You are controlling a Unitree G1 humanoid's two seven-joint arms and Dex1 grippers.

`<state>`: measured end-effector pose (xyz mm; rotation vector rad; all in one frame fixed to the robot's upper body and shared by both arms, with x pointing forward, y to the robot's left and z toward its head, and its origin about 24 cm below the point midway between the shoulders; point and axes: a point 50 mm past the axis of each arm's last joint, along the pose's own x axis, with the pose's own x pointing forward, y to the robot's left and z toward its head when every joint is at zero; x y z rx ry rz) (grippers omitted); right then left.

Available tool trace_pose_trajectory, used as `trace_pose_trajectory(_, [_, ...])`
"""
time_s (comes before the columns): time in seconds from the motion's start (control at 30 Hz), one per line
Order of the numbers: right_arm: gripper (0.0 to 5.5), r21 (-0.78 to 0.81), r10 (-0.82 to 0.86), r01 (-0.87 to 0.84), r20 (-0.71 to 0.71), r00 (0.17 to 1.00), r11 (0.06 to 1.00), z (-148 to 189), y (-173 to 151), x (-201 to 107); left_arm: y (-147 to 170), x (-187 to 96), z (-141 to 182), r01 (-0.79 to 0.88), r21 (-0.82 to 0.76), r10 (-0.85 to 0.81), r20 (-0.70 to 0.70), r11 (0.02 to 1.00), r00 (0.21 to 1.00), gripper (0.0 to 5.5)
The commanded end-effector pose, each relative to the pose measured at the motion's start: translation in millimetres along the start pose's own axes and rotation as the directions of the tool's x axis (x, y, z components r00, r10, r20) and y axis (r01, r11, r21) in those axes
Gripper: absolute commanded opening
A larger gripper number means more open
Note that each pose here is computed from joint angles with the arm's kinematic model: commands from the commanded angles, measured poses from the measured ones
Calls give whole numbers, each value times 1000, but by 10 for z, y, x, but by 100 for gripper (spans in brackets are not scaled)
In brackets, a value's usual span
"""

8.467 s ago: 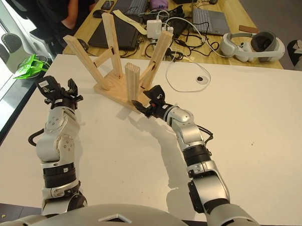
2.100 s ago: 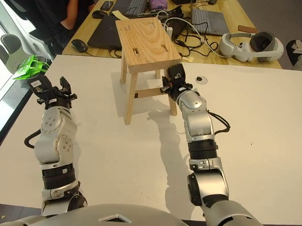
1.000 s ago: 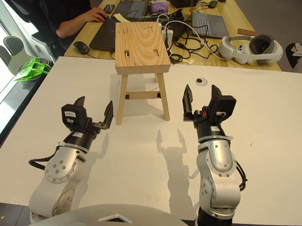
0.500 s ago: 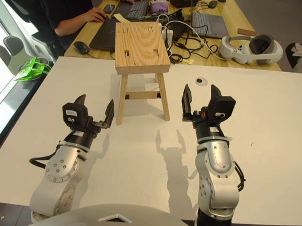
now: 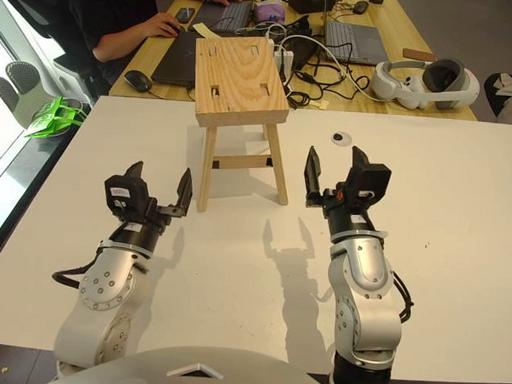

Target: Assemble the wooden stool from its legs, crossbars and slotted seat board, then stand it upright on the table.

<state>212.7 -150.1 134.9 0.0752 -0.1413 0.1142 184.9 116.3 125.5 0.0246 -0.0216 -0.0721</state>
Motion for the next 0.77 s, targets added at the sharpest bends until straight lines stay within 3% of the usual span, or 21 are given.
trace_pose_trajectory(0.03, [376, 4, 4, -4, 2, 1000, 1000, -2, 12, 24, 28, 17, -31, -55, -14, 55, -2, 998, 998, 429])
trace_pose_trajectory(0.2, [376, 29, 2, -2, 9, 1000, 1000, -25, 18, -24, 65, 1, -95, -123, -45, 123, -6, 991, 992, 429])
trace_pose_trajectory(0.47, [376, 159, -59, 75, -102, 993, 984, -225, -49, -116, 50, -89, -228, -179, -112, 179, -15, 977, 984, 429])
trace_pose_trajectory(0.6, [376, 178, -56, 77, -124, 991, 981, -259, -29, -155, -42, -149, -235, -74, -109, 78, 24, 991, 997, 429])
trace_pose_trajectory(0.77, [376, 135, 36, -18, -135, 990, 991, -256, 60, -181, 13, -187, -385, -67, -178, 60, -43, 982, 997, 429])
